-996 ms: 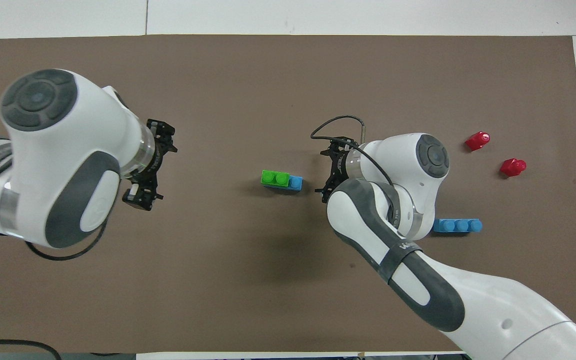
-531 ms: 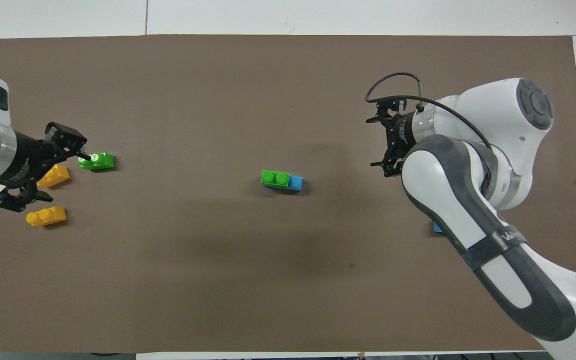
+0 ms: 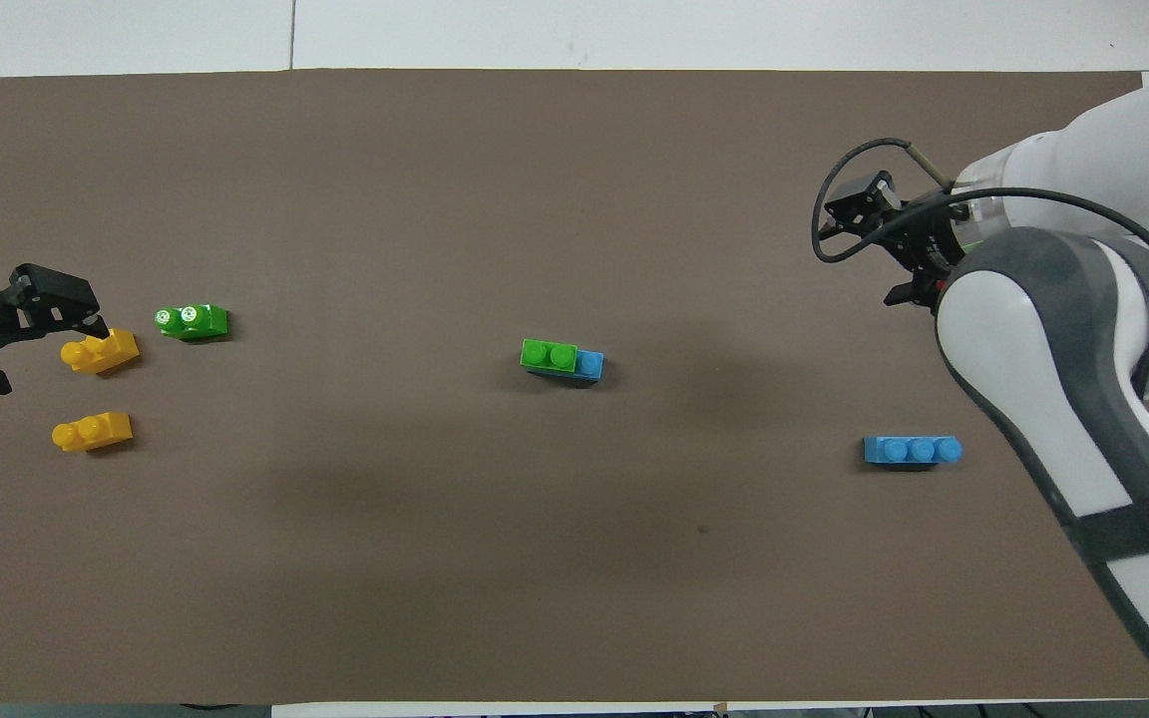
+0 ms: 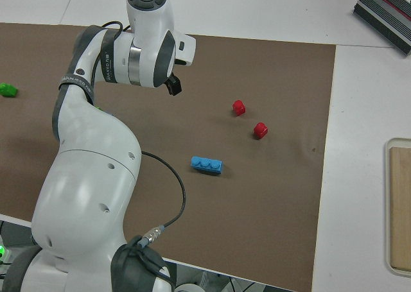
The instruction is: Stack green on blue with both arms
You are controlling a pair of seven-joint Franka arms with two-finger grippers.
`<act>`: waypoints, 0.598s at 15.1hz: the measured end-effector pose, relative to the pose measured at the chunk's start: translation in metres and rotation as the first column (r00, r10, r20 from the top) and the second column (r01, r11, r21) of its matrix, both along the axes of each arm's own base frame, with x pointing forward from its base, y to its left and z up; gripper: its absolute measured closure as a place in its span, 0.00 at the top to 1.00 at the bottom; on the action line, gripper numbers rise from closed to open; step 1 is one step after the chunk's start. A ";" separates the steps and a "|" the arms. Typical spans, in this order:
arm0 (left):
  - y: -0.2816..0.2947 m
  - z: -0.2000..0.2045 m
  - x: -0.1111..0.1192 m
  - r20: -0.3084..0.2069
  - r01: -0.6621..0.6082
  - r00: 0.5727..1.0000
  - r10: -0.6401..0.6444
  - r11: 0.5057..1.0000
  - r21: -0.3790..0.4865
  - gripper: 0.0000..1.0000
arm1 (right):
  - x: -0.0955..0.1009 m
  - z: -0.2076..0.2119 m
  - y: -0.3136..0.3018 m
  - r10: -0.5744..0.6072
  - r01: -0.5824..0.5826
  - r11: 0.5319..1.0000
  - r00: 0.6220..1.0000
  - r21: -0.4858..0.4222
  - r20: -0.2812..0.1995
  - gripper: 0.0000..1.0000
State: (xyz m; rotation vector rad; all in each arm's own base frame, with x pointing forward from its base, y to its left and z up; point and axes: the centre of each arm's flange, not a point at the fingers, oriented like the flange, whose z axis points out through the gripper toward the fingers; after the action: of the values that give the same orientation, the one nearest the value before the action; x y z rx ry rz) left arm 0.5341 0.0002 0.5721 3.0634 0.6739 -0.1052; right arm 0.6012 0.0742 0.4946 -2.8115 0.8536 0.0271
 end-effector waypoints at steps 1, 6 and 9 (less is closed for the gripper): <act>-0.001 0.003 -0.001 -0.005 0.033 0.999 -0.033 0.999 -0.002 1.00 | -0.006 0.012 -0.011 0.090 -0.089 0.995 0.996 -0.038 0.015 1.00; 0.004 0.003 -0.002 -0.010 0.112 0.994 -0.112 0.994 -0.009 1.00 | -0.037 0.063 -0.052 0.366 -0.362 0.923 0.931 -0.126 0.002 1.00; -0.002 0.004 -0.003 -0.015 0.137 0.990 -0.137 0.990 -0.010 1.00 | -0.041 0.074 -0.077 0.430 -0.427 0.887 0.903 -0.175 -0.026 1.00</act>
State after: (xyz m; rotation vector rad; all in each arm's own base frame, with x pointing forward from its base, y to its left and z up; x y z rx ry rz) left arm 0.5314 -0.0020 0.5757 3.1003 0.4608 -0.1323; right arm 0.5606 -0.0031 0.5684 -3.1052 0.2207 -0.0023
